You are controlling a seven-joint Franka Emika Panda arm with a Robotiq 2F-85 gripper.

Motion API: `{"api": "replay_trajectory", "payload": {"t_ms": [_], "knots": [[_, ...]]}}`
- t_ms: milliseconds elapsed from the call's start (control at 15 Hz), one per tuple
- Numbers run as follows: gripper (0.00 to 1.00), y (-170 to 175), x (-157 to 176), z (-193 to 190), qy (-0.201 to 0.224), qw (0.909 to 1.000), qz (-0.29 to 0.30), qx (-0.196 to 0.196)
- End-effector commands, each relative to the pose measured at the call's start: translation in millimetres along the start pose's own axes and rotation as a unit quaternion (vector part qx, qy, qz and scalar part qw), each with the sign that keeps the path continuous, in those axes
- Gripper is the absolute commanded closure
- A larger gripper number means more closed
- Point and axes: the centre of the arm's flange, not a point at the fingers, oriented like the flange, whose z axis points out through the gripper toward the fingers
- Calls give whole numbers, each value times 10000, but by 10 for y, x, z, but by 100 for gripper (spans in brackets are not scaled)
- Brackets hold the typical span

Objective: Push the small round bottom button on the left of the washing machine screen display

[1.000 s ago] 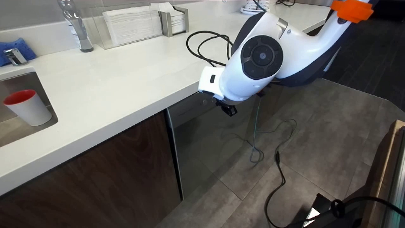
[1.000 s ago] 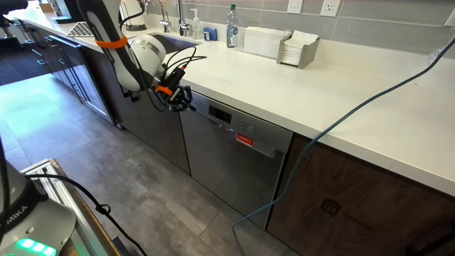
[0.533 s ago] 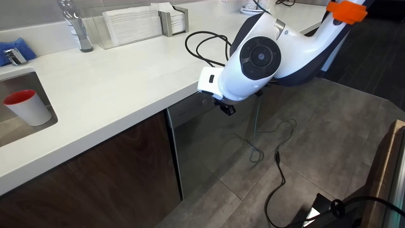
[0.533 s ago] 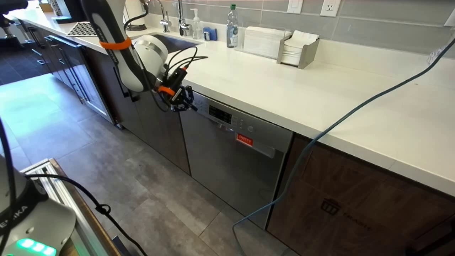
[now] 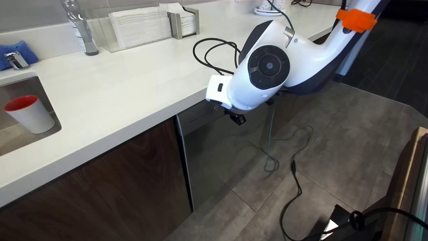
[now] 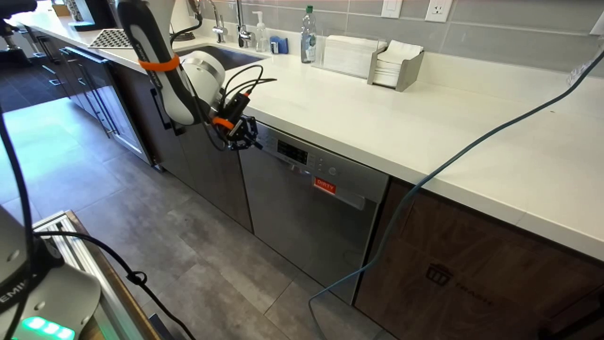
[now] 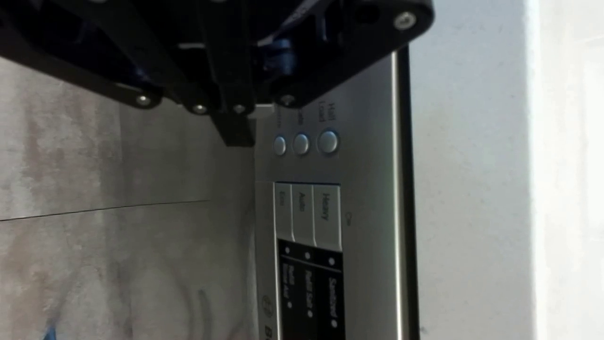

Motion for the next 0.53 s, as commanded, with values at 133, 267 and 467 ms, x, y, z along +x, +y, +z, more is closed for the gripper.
{"api": "replay_trajectory", "payload": {"t_ms": [133,267,467], "knots": [[100,31,49,121,71,9998,-33,-157],[100,39,44,127,73,9998,-48,-183],[100,54,31,131,57,9998,-66,-189]]}}
